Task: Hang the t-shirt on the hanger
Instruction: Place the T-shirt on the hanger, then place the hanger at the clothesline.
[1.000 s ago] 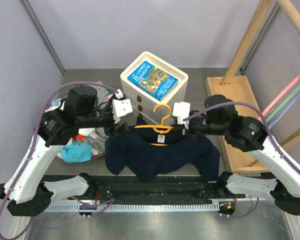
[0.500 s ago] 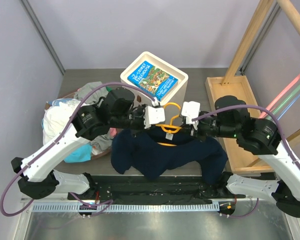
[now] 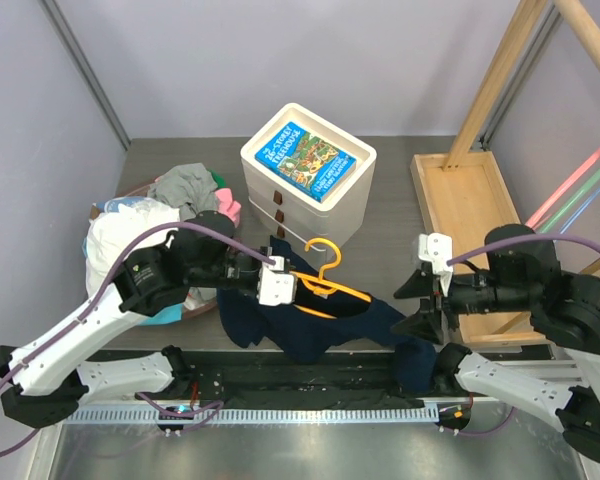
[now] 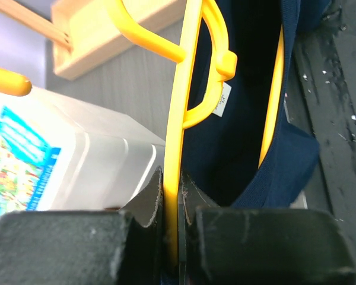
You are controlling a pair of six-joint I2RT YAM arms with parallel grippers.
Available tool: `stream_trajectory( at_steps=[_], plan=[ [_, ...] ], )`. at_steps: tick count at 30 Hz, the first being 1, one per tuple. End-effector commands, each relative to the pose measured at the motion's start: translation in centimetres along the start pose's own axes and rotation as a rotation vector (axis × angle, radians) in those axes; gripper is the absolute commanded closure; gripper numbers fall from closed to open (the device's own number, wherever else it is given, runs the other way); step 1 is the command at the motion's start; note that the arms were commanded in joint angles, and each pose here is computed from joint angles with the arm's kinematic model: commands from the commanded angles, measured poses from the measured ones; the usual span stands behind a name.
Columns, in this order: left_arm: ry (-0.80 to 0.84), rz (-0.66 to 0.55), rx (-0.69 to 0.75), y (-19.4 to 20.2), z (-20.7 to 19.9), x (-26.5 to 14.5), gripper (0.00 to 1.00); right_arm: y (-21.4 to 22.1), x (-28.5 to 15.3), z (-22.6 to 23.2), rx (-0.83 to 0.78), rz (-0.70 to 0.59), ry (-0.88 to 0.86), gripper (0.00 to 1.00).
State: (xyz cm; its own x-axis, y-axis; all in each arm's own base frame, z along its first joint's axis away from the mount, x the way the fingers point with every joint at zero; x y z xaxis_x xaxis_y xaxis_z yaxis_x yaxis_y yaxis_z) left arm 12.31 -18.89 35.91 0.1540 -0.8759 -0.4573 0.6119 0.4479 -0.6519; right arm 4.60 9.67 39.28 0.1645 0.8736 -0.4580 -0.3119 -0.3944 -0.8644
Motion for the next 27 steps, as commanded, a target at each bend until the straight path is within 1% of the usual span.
stream_trajectory(
  at_steps=[1, 5, 6, 9, 13, 14, 17, 18, 20, 21, 22, 25, 26, 27],
  plan=[
    [-0.08, -0.14, 0.125, -2.5, 2.2, -0.6, 1.0, 2.1, 0.0, 1.6, 0.156, 0.031, -0.135, 0.39],
    [-0.064, -0.159, 0.192, -2.7, 2.1, -0.8, 1.0, 2.0, 0.6, 1.7, 0.179, 0.041, -0.182, 0.43],
    [-0.064, -0.16, 0.204, -2.7, 2.0, -0.9, 1.0, 2.2, 0.8, 1.8, 0.194, 0.053, -0.204, 0.48],
    [-0.112, -0.152, 0.213, -2.6, 2.5, -0.6, 1.0, 2.3, 1.1, 2.1, 0.226, 0.057, -0.275, 0.54],
    [-0.159, -0.168, 0.234, -2.8, 3.3, -0.1, 1.0, 2.2, 1.7, 2.4, 0.355, 0.046, -0.365, 0.57],
    [-0.16, -0.172, 0.238, -2.9, 3.4, 0.0, 1.0, 1.9, 1.9, 2.5, 0.364, 0.032, -0.403, 0.58],
    [-0.166, -0.173, 0.234, -3.0, 3.9, 0.4, 1.0, 1.5, 2.2, 2.5, 0.41, 0.012, -0.445, 0.68],
    [-0.165, -0.174, 0.235, -3.0, 3.9, 0.5, 1.0, 1.6, 2.2, 2.5, 0.42, 0.014, -0.455, 0.76],
    [-0.166, -0.17, 0.228, -2.9, 4.0, 0.9, 1.0, 1.4, 2.1, 2.6, 0.45, 0.0, -0.47, 0.84],
    [-0.168, -0.166, 0.229, -2.8, 4.0, 1.1, 1.0, 1.5, 1.8, 2.9, 0.463, -0.006, -0.488, 0.93],
    [-0.17, -0.166, 0.22, -2.6, 4.0, 1.4, 1.0, 1.4, 1.6, 3.0, 0.47, -0.017, -0.494, 0.99],
    [-0.169, -0.156, 0.179, -2.2, 4.0, 2.3, 1.0, 0.9, 0.8, 3.3, 0.492, -0.061, -0.468, 0.99],
    [-0.166, -0.153, 0.131, -2.2, 3.9, 2.5, 0.94, 0.5, 0.3, 3.4, 0.521, -0.088, -0.433, 0.99],
    [-0.169, -0.149, 0.103, -2.2, 4.0, 2.6, 0.84, 0.4, 0.0, 3.4, 0.531, -0.122, -0.368, 0.99]
  ],
)
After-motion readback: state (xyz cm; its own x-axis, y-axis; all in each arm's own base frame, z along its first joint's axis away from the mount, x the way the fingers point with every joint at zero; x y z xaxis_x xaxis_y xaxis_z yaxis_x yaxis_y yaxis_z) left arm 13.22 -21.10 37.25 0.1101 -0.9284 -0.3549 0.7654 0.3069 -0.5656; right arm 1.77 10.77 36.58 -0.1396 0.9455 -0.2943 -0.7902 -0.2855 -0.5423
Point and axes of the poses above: each gripper's point midway between its finger pads, its own x axis out along the fingers, its own z axis along the line the jaws close on, y = z × x, the point moved 9 cm from there along -x, back along the fingers, and after that the axes turned 9 degrees about x, right-handed, at the moved point
